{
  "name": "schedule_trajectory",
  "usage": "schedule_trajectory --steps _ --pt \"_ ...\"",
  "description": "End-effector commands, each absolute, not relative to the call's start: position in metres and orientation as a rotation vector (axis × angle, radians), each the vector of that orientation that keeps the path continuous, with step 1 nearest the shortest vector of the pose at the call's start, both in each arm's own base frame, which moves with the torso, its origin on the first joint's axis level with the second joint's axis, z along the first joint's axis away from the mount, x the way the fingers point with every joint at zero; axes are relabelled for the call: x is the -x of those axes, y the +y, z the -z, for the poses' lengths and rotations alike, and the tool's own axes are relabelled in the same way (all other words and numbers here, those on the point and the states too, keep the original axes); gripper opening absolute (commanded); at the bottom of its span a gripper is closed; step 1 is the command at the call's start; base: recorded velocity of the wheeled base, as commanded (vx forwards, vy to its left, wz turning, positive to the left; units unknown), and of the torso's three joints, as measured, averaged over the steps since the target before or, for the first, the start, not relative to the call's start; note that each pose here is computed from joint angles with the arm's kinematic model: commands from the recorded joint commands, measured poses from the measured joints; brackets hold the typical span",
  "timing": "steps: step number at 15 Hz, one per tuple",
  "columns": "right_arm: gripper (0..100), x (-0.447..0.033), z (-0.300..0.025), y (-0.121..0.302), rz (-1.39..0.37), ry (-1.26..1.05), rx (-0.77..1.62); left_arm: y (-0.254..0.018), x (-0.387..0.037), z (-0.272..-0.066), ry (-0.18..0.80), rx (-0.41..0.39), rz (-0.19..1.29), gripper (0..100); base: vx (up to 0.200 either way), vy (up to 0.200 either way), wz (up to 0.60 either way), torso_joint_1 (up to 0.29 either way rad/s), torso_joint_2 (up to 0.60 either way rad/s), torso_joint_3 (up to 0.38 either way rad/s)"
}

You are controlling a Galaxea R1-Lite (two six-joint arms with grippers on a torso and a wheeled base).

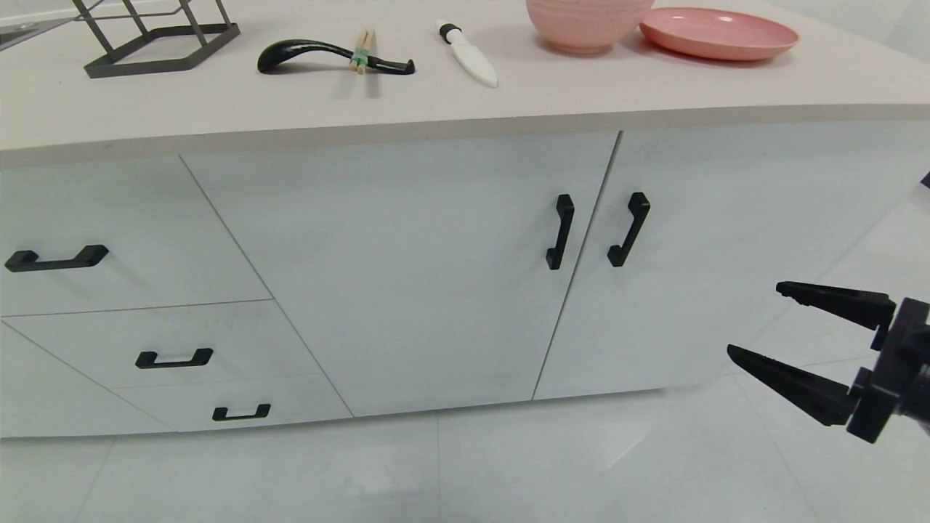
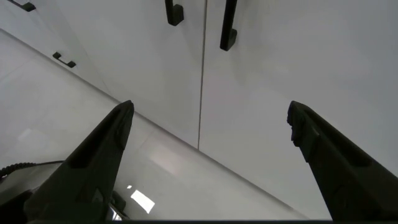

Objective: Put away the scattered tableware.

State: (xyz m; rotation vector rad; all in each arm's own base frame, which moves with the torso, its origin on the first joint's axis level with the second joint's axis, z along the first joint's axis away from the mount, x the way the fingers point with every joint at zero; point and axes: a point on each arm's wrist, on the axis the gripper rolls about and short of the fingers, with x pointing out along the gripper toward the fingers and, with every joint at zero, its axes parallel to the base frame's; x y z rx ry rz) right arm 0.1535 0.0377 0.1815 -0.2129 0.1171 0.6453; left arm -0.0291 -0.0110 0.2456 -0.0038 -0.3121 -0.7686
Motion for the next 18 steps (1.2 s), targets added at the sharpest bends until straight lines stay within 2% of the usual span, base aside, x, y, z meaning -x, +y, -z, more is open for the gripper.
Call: schedule_trajectory --steps 1,2,3,5,6,8,10,11,12,13,15,16,18 --pt "100 -0.145 -0.184 0.038 -0.656 0.091 0.217 -0.018 -0.013 -0.254 -0.141 0.027 0.929 100 0.000 0.000 0.00 0.000 0.00 0.000" --pt "100 -0.142 -0.186 0.037 -0.656 0.079 0.219 -0.021 -0.030 -0.252 -0.074 0.044 0.985 100 0.000 0.000 0.00 0.000 0.00 0.000" --pt "100 -0.141 -0.186 0.038 -0.660 0.075 0.219 -0.023 -0.035 -0.252 -0.059 0.037 1.024 100 0.000 0.000 0.00 0.000 0.00 0.000" --pt "100 -0.140 -0.186 0.038 -0.663 0.072 0.220 -0.038 -0.055 -0.246 -0.047 -0.069 1.213 100 0.000 0.000 0.00 0.000 0.00 0.000" --pt "100 -0.140 -0.186 0.038 -0.663 0.074 0.220 -0.044 -0.062 -0.244 -0.030 -0.088 1.240 100 0.000 0.000 0.00 0.000 0.00 0.000" --pt "100 -0.139 -0.186 0.039 -0.671 0.071 0.220 -0.071 -0.092 -0.229 0.073 -0.171 1.232 100 0.000 0.000 0.00 0.000 0.00 0.000" --pt "100 -0.136 -0.183 0.039 -0.676 0.077 0.220 -0.096 -0.108 -0.226 0.049 -0.195 1.300 100 0.000 0.000 0.00 0.000 0.00 0.000" --pt "100 -0.133 -0.176 0.039 -0.684 0.096 0.217 -0.100 -0.114 -0.222 0.074 -0.198 1.288 100 0.000 0.000 0.00 0.000 0.00 0.000" --pt "100 -0.126 -0.173 0.041 -0.713 0.092 0.218 -0.105 -0.119 -0.217 0.096 -0.218 1.277 100 0.000 0.000 0.00 0.000 0.00 0.000" --pt "100 -0.124 -0.174 0.042 -0.737 0.083 0.218 -0.113 -0.119 -0.218 0.074 -0.259 1.304 100 0.000 0.000 0.00 0.000 0.00 0.000" --pt "100 -0.123 -0.173 0.043 -0.743 0.087 0.217 -0.140 -0.104 -0.225 0.036 -0.304 1.368 100 0.000 0.000 0.00 0.000 0.00 0.000" --pt "100 -0.123 -0.172 0.043 -0.744 0.090 0.217 -0.165 -0.087 -0.234 0.009 -0.329 1.384 100 0.000 0.000 0.00 0.000 0.00 0.000" --pt "100 -0.123 -0.172 0.043 -0.747 0.089 0.217 -0.198 -0.076 -0.246 -0.016 -0.343 1.352 100 0.000 0.000 0.00 0.000 0.00 0.000"
